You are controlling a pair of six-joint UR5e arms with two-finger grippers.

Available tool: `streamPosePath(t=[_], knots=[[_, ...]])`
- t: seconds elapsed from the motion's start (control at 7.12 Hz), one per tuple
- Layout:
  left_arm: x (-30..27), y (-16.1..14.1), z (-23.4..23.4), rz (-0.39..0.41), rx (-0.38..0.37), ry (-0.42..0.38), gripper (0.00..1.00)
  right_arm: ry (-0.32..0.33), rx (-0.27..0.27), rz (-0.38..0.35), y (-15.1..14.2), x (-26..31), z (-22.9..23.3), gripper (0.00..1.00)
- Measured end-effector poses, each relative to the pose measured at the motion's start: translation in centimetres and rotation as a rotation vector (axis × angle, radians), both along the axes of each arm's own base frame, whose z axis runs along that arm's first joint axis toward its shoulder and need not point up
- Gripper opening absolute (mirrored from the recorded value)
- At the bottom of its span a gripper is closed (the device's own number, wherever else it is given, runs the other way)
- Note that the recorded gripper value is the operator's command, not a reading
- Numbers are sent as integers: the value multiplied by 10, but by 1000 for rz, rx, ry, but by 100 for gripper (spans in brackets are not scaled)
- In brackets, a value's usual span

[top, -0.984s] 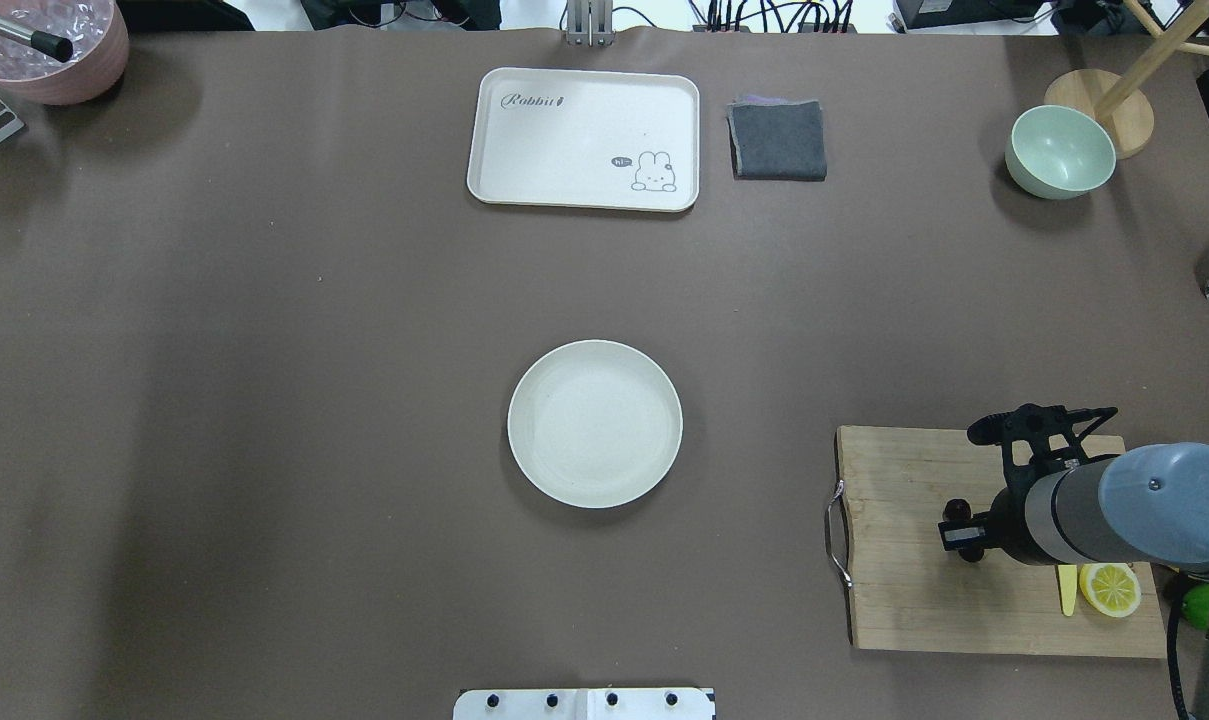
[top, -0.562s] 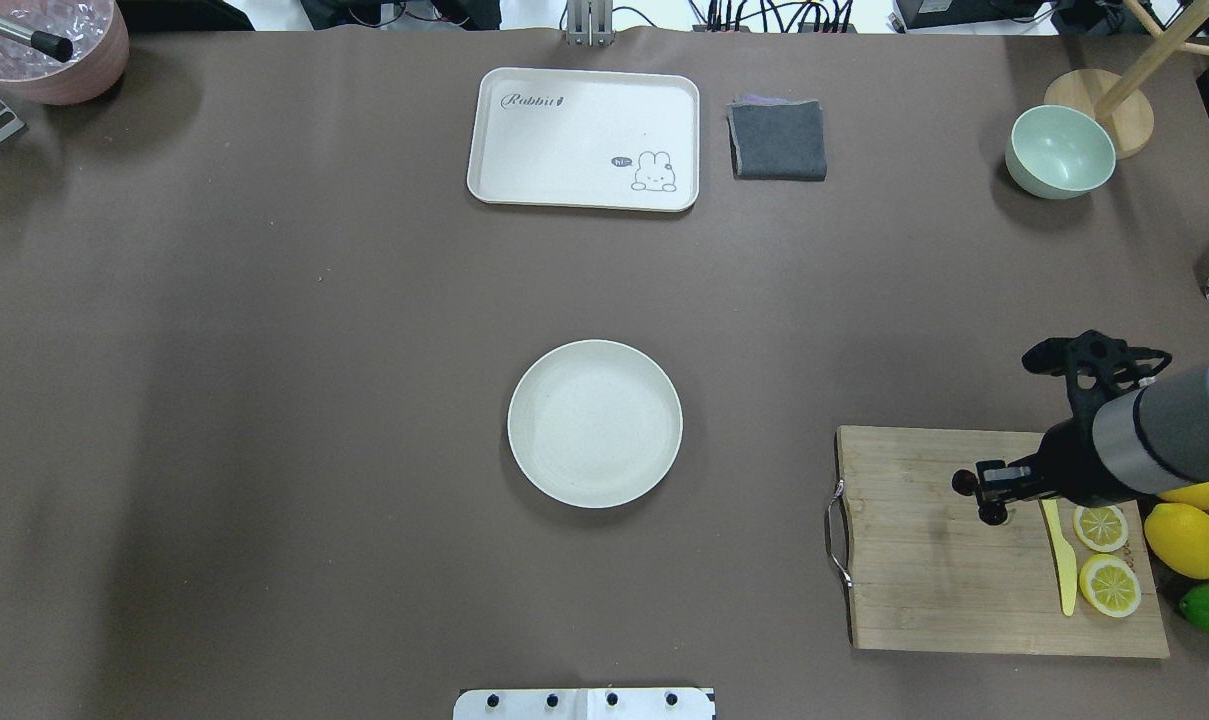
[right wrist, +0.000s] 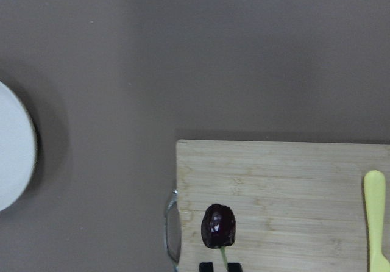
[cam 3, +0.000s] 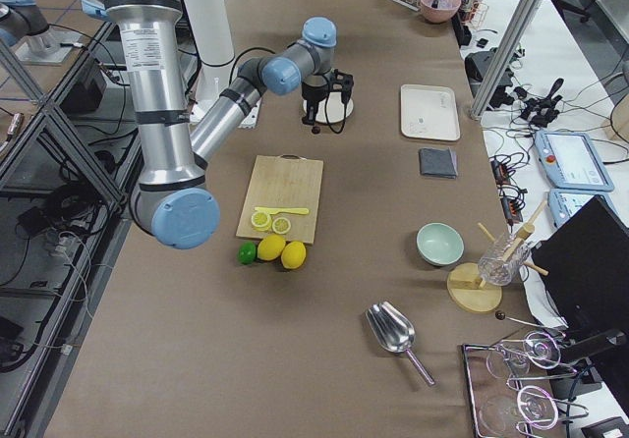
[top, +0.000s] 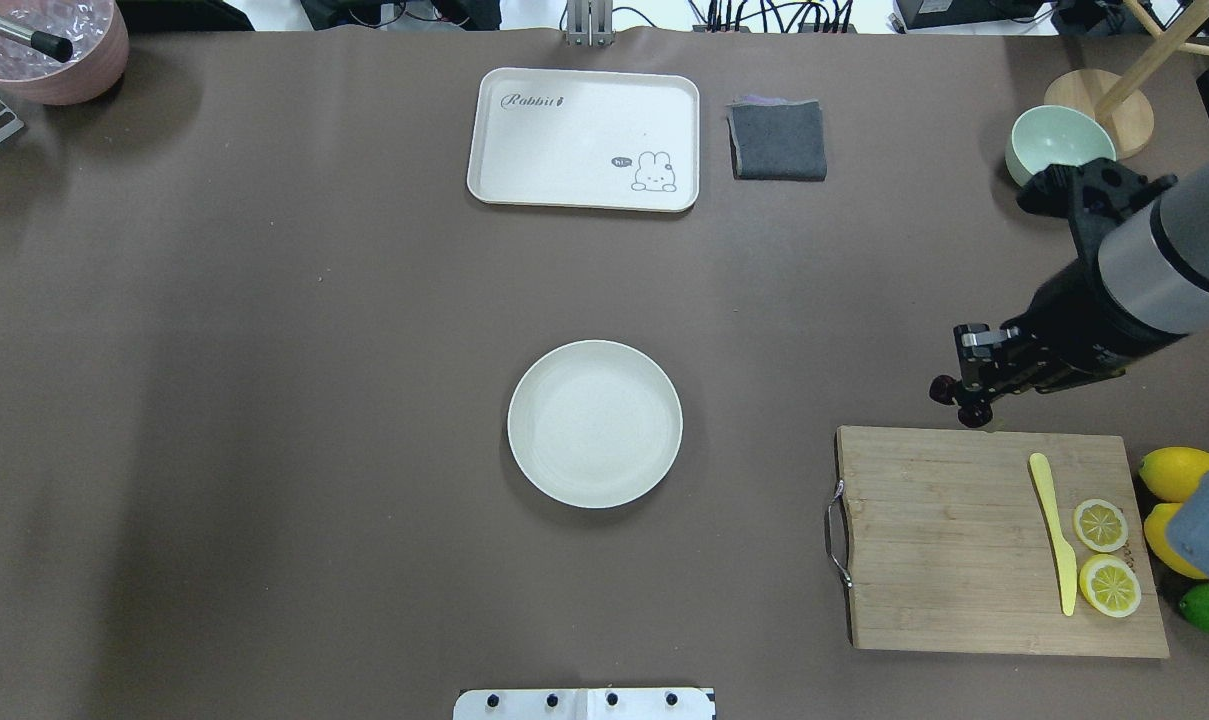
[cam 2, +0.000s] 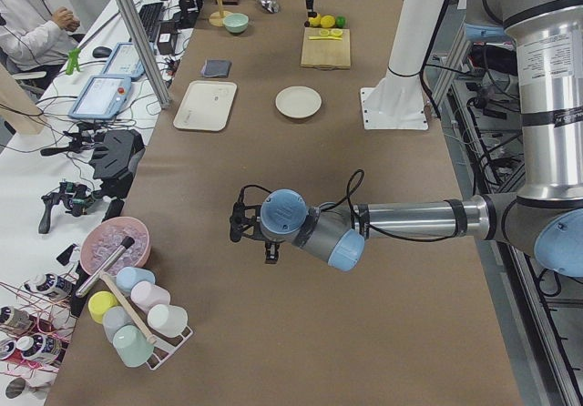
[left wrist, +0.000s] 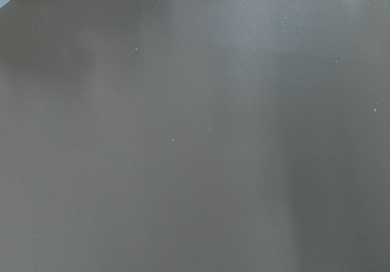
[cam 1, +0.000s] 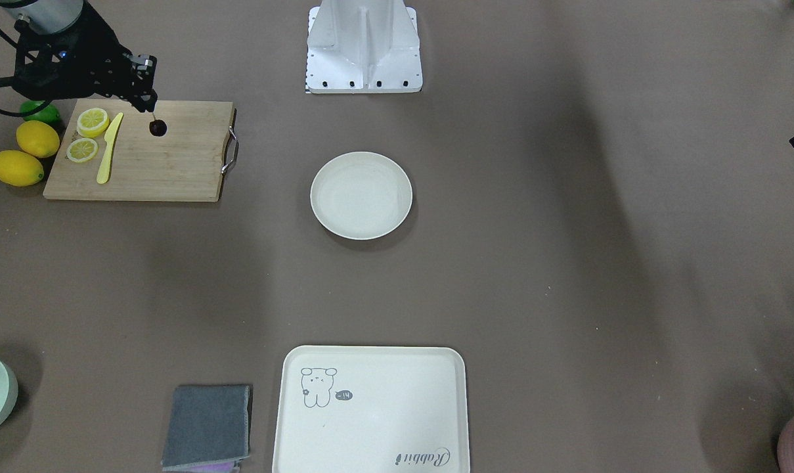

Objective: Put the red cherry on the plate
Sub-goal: 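Lift the cherries with the right gripper and move toward the plate, then carry the cherries with the right gripper over the white plate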

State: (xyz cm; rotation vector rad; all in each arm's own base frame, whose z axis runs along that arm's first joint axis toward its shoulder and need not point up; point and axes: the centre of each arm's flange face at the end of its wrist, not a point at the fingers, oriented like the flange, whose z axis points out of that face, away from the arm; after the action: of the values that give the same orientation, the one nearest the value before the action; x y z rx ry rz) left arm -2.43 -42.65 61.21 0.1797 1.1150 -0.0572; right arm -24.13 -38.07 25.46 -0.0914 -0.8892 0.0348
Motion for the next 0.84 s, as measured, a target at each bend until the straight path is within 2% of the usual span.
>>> streamPosePath(t=[0.14,0.42,0.84], knots=[[0,0,0,0,-1,0,97,13,-5,1,-5,-4,-38,0],[0,0,3,-5,-4,-12,97,57,22,-12,-9,-34,-83,0],[1,-2,7,-11,-8,-35,97,158,67,-25,-11,-133,-141,0]])
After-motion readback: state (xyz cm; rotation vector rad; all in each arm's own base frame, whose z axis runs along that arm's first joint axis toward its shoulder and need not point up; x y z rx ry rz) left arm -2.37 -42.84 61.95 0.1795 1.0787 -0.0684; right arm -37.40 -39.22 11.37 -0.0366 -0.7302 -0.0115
